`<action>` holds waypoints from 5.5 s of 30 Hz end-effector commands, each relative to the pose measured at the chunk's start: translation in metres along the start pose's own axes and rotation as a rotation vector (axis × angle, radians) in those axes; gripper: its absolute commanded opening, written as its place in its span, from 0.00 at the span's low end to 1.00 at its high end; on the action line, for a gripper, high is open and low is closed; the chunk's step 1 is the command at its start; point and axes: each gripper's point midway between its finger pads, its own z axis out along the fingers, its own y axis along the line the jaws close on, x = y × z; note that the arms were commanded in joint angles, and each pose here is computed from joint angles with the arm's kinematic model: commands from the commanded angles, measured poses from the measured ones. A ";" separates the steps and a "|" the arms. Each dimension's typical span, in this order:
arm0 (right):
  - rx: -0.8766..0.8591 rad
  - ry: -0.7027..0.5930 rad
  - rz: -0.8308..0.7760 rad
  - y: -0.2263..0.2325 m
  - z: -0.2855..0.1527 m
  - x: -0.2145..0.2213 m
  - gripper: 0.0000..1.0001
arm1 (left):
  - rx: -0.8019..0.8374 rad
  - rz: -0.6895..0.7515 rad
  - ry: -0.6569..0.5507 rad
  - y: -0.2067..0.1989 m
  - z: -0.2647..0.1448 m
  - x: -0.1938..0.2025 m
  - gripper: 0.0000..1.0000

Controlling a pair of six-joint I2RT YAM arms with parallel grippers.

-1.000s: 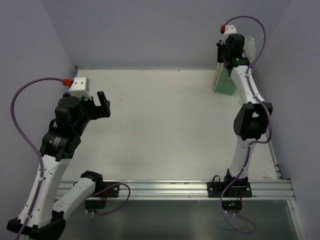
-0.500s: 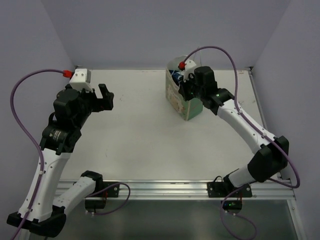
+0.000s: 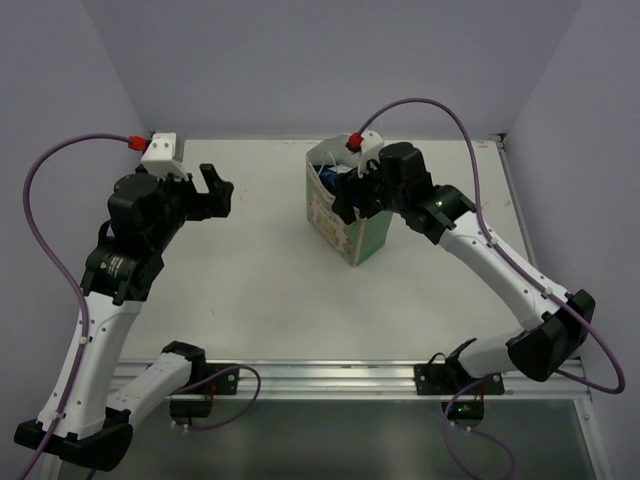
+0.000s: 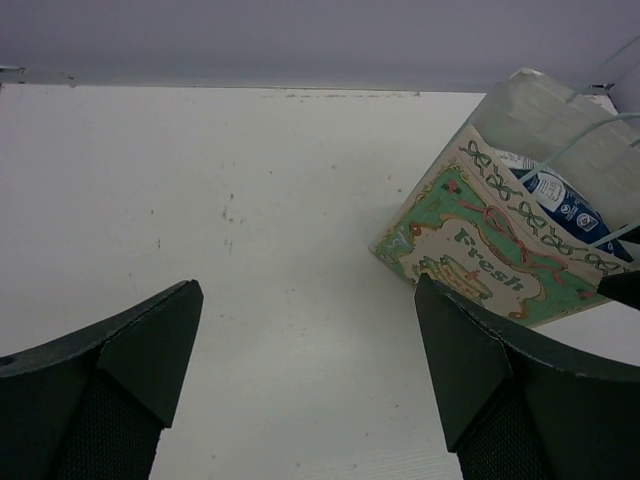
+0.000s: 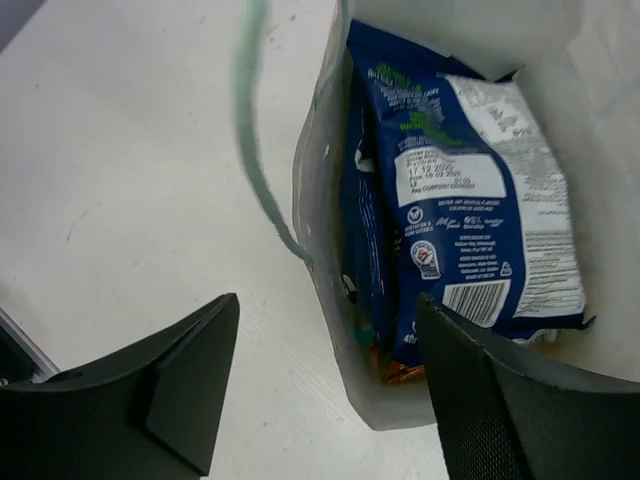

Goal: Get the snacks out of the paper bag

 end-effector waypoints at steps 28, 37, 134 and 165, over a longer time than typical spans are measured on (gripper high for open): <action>0.155 -0.047 -0.183 -0.150 0.014 -0.077 0.43 | 0.163 -0.016 0.066 -0.032 -0.007 0.001 0.96; 0.125 -0.007 -0.187 -0.162 0.041 -0.074 0.33 | 0.242 -0.030 0.093 -0.047 -0.005 0.000 0.93; 0.391 -0.028 0.014 -0.067 -0.019 -0.029 0.00 | 0.235 -0.398 0.505 -0.240 0.158 0.176 0.25; 0.375 -0.026 -0.020 -0.100 -0.045 -0.016 0.00 | -0.069 -0.250 0.314 0.059 0.210 0.124 0.00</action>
